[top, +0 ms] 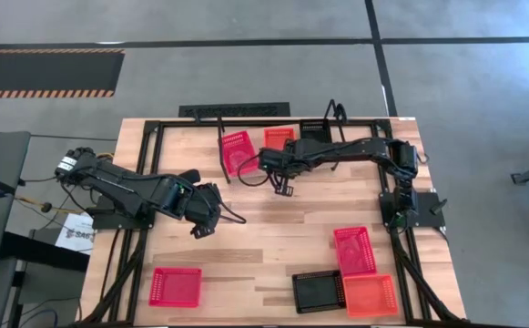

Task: Stack baskets on shelf by color
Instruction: Adjust the bin on the shelf

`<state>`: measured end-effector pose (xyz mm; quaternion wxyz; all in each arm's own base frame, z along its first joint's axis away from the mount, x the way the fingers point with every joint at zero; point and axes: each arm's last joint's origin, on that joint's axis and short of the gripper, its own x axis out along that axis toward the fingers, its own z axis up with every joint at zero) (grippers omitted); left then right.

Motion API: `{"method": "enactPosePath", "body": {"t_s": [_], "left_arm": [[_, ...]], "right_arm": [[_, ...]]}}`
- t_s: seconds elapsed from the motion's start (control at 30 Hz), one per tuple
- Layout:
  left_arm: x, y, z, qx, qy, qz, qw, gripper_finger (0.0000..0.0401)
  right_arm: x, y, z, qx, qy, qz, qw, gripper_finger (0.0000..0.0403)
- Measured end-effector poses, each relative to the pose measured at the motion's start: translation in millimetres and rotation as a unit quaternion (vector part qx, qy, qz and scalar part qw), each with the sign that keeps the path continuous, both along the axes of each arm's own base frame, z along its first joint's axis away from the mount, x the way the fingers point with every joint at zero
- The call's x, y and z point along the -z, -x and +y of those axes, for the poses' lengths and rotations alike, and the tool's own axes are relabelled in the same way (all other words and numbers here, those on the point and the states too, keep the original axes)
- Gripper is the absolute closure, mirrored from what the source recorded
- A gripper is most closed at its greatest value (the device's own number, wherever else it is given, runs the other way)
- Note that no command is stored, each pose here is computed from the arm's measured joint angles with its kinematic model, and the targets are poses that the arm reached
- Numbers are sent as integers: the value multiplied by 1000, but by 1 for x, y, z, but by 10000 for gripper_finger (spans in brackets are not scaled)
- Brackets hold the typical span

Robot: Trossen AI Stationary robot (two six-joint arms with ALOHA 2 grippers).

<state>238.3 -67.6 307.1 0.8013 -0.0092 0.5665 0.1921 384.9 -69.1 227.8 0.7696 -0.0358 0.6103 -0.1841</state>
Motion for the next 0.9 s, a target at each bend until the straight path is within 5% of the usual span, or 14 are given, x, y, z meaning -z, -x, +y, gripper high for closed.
{"method": "enactPosePath", "body": {"t_s": [0.33,0.53,0.7,0.9], "left_arm": [[0,0,0,3,-1,1,1000,260],[0,0,0,3,-1,1,1000,260],[0,0,0,3,-1,1,1000,260],[0,0,0,1,0,1,1000,260]], "right_arm": [[-36,7,29,13,55,53,997,403],[-56,22,10,58,103,82,990,403],[-64,36,-25,110,80,80,987,403],[-69,50,-69,150,-60,23,987,403]]}}
